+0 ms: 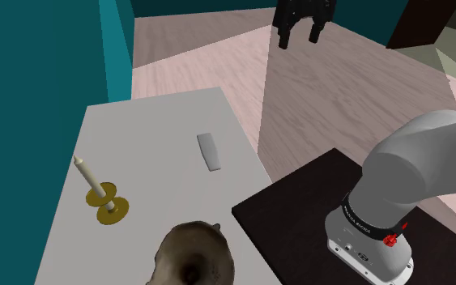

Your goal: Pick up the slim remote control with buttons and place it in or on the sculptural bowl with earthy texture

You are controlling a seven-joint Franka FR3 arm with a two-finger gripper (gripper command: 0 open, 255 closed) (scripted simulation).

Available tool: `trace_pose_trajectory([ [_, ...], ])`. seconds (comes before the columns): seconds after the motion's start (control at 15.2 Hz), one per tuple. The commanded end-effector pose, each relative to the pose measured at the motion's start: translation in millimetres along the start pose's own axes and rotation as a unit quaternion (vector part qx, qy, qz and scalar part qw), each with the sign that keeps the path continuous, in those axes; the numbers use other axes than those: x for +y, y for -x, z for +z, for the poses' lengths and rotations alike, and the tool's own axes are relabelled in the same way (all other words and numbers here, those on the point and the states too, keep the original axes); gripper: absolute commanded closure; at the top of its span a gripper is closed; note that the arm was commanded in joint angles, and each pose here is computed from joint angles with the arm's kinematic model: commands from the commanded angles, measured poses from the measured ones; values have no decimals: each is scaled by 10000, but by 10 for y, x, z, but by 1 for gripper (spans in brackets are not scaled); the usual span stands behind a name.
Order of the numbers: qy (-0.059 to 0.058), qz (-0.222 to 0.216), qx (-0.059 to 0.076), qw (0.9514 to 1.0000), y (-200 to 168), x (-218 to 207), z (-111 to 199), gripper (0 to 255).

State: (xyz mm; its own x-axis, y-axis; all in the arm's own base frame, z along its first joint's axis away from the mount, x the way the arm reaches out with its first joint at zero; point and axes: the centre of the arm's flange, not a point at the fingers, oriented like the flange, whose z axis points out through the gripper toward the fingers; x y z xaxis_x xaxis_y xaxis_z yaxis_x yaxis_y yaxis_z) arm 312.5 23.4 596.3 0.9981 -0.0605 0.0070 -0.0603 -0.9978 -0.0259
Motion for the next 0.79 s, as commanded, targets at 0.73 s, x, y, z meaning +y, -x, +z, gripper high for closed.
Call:
trace_pose_trajectory([
  [0.73, 29, 325, 7, 9995, -543, -509, 1250, 0],
])
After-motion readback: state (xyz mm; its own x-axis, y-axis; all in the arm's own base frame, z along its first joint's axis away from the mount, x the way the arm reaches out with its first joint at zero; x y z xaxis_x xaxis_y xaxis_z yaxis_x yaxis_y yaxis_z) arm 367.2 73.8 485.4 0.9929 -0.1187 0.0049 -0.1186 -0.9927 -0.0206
